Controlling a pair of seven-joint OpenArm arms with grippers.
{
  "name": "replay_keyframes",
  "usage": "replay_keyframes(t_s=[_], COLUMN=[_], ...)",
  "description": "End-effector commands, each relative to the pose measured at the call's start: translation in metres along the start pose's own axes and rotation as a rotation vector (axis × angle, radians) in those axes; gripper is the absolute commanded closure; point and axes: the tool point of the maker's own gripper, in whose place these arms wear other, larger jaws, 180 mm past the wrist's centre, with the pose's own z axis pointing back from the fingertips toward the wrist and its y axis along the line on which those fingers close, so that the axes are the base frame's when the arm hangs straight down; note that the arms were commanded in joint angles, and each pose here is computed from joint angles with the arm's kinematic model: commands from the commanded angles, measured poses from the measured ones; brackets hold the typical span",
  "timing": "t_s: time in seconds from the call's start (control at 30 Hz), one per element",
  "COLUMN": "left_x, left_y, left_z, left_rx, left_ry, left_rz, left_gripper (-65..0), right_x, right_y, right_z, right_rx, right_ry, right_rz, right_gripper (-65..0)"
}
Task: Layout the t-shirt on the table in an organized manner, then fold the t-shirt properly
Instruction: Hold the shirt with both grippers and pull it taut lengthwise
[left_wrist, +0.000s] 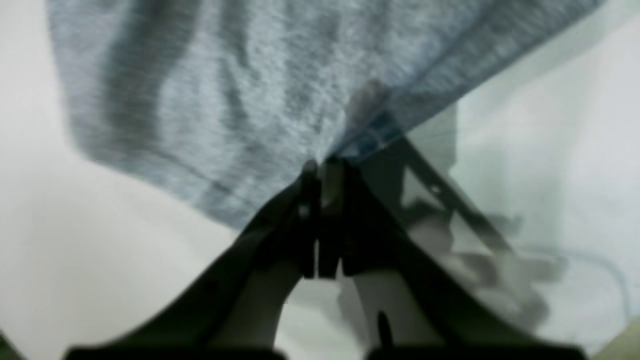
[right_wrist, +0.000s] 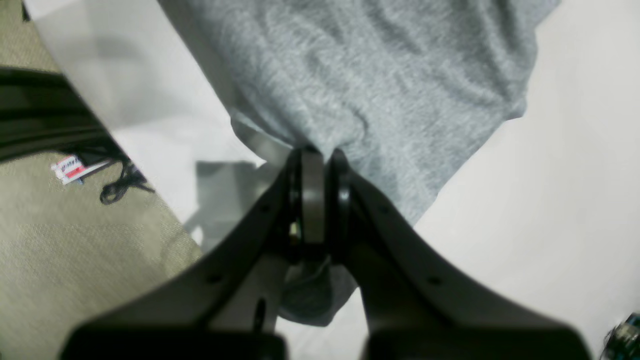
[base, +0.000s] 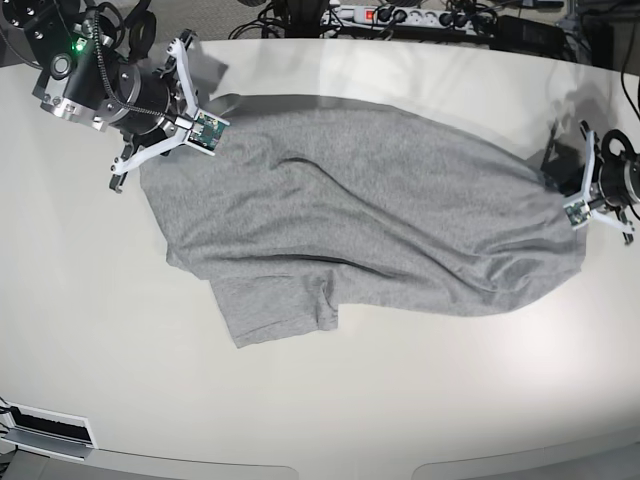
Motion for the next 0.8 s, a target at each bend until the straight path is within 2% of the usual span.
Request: replay_keyframes(t_s=[0.0,0.1,0.3,0.5,0.53,0.67,0.77], left_x=[0.009,0.025,0.044,0.038,0.037,0.037,0.037], left_y=[0.021,0.026,0.037,0.043,0.043,0.043,0.043], left_z=[0.017,0.036,0.067,0.073,0.073,0.073,0.073], left_rx=[0.044,0.054,0.091,0.100,0.100,0.100,0.099], left_ry=[-0.012,-0.004,0.000,0.023,0.025,0.022,0.020], left_rz=[-0.024,-0.066,-0.192,-0.202,-0.199,-0.199,-0.199], left_gripper=[0.0,0.0,0.0,0.0,0.0,0.0,0.0], right_x=[0.005,0.003,-0.014,-0.030,-0.029,-0.012,-0.007], right_y=[-0.005,-0.005,-0.014,-0.023,-0.023,-0.017,-0.015], right_z=[0.004,0.004,0.007,0.013,0.013,0.011,0.007], right_rx=[-0.015,-0.017,-0.045,-0.052,-0.053,-0.027,-0.007], right_ry=[-0.022,-0.014,0.061,0.108,0.102,0.002,-0.042], right_rz=[0.009,0.021,0.072,0.134,0.133,0.075,0.051], right_gripper=[0.0,0.0,0.0,0.0,-1.2,-15.0,-14.9])
